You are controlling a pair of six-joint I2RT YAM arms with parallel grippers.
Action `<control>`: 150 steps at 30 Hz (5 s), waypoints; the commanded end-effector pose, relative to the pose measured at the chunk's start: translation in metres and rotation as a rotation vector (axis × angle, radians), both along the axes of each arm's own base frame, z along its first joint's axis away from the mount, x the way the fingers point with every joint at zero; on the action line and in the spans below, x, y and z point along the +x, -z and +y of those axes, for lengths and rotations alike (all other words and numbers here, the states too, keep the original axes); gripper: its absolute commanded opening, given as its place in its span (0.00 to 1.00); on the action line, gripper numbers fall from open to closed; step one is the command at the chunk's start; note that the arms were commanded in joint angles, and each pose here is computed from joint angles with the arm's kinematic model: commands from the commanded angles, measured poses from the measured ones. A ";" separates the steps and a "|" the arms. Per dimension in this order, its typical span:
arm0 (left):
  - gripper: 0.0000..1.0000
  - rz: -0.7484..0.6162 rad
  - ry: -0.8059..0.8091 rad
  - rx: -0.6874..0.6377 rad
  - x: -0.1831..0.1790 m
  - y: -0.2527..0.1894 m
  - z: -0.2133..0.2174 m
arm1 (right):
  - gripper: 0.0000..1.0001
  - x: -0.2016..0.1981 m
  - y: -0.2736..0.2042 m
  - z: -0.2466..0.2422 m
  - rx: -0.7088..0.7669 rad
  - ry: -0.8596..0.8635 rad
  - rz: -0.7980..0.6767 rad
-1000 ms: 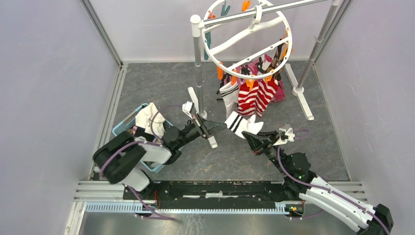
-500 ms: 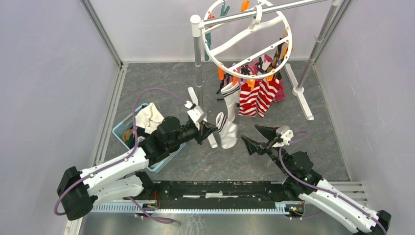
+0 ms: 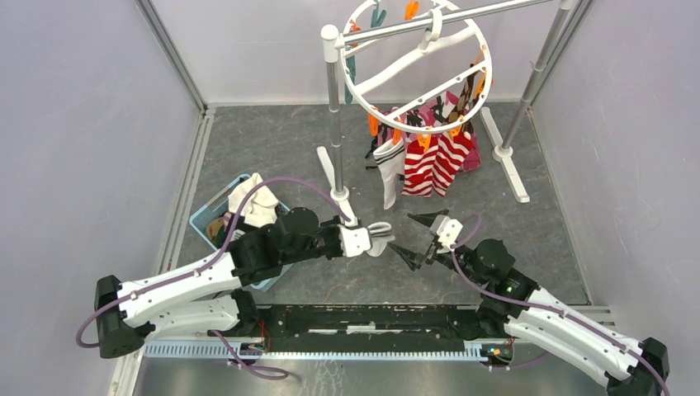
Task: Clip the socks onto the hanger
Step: Pick up the sock from the bin, then open the clamp at the hanger.
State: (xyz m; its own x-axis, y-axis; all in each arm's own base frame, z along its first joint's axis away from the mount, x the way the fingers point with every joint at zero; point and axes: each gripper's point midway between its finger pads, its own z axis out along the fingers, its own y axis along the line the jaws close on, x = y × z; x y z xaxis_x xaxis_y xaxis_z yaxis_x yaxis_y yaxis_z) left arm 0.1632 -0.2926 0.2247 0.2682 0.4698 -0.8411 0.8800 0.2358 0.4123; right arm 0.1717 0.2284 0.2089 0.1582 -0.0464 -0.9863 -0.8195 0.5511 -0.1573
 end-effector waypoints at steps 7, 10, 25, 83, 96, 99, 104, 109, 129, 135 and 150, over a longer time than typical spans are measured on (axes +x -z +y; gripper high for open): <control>0.02 -0.230 0.167 -0.027 -0.016 -0.043 -0.011 | 0.86 -0.020 -0.045 0.014 0.011 -0.153 -0.189; 0.02 -0.213 0.171 -0.059 -0.018 -0.048 -0.015 | 0.83 -0.029 -0.043 0.023 0.010 -0.224 -0.179; 0.02 -0.115 0.117 -0.139 -0.017 -0.048 -0.023 | 0.30 -0.032 -0.039 0.034 0.050 -0.265 -0.116; 0.79 0.281 -0.462 -0.913 0.157 -0.174 -0.005 | 0.00 0.018 -0.038 -0.018 0.101 0.154 -0.020; 0.71 0.272 -0.415 -0.926 0.167 -0.185 -0.023 | 0.00 0.018 -0.041 -0.023 0.106 0.171 -0.029; 0.68 0.271 -0.415 -0.924 0.171 -0.185 -0.026 | 0.00 0.018 -0.043 -0.024 0.108 0.175 -0.031; 0.61 0.278 -0.375 -0.915 0.169 -0.186 -0.034 | 0.00 0.018 -0.043 -0.026 0.110 0.181 -0.034; 0.61 0.276 -0.350 -0.923 0.168 -0.191 -0.038 | 0.00 0.018 -0.042 -0.027 0.109 0.185 -0.033; 0.50 0.275 -0.316 -0.945 0.168 -0.204 -0.045 | 0.00 0.018 -0.039 -0.031 0.112 0.199 -0.033; 0.31 0.270 -0.308 -0.943 0.166 -0.206 -0.048 | 0.00 0.018 -0.038 -0.031 0.109 0.200 -0.031; 0.02 0.208 -0.433 -0.905 0.161 -0.206 -0.057 | 0.00 0.019 -0.054 -0.014 0.085 0.137 -0.041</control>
State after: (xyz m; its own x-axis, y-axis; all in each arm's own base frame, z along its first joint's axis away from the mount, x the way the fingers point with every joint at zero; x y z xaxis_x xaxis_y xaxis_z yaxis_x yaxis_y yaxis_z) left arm 0.3207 -0.3547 0.4065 -0.0617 -0.3489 -0.9351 0.7309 0.6222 -0.2803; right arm 0.1906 0.2077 0.2261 0.1419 -0.0364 -0.9892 -0.7186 0.6835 -0.1282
